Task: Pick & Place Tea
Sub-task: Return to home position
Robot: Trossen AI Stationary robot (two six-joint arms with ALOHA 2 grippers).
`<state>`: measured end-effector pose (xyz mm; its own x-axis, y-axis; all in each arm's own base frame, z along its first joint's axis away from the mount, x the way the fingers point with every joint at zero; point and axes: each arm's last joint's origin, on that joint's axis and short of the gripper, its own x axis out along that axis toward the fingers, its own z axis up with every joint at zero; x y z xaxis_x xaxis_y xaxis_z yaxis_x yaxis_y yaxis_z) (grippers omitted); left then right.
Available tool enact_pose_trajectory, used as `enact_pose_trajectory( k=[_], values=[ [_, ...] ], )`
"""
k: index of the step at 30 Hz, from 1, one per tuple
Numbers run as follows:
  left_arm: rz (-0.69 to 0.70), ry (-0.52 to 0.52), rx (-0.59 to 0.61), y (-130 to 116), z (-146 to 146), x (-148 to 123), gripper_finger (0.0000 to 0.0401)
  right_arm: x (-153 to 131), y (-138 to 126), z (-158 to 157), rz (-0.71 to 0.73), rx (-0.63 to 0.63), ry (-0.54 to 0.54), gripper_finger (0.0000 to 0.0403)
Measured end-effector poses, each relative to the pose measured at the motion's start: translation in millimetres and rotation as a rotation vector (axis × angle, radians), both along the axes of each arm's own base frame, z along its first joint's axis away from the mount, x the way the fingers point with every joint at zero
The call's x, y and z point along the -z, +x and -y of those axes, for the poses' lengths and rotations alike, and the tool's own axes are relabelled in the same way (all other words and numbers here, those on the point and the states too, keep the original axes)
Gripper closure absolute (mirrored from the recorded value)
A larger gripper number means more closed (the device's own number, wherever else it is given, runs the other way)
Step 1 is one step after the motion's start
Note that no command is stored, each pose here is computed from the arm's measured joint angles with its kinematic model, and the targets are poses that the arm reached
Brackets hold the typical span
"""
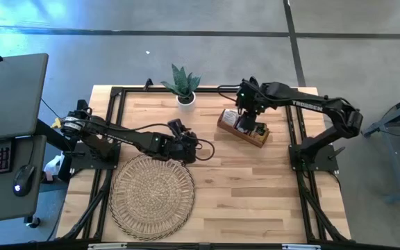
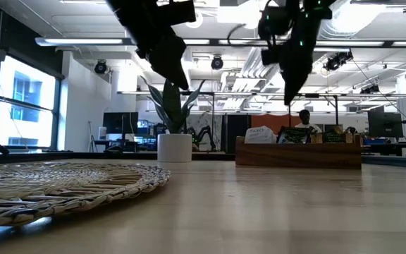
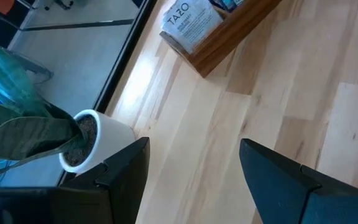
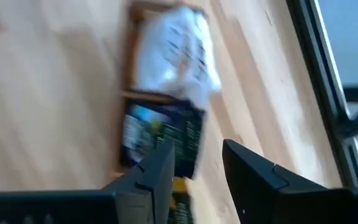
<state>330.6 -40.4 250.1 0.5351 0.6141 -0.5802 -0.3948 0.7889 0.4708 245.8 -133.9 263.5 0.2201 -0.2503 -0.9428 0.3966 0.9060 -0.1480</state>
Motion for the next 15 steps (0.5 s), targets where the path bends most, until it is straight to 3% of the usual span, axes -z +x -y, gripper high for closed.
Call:
enact_pose_trajectory(
  k=[4,7,11,15],
  values=[
    [0.0,0.019,-0.051,-8,-2,-5,0.0156,-25,5,-16,0.117,-0.046,0.022,0.0269],
    [0.065,-0.015,-0.097,-25,-6,-26,0.0156,-54,-1,-34,0.218,-0.096,-0.024,0.0269],
    [0.131,-0.06,-0.153,-54,-11,-52,0.0156,-89,-25,-60,0.404,-0.141,-0.126,0.0269],
    [0.183,-0.088,-0.181,-87,-17,-77,0.0156,-101,-53,-85,0.64,-0.216,-0.182,0.0269]
  ],
)
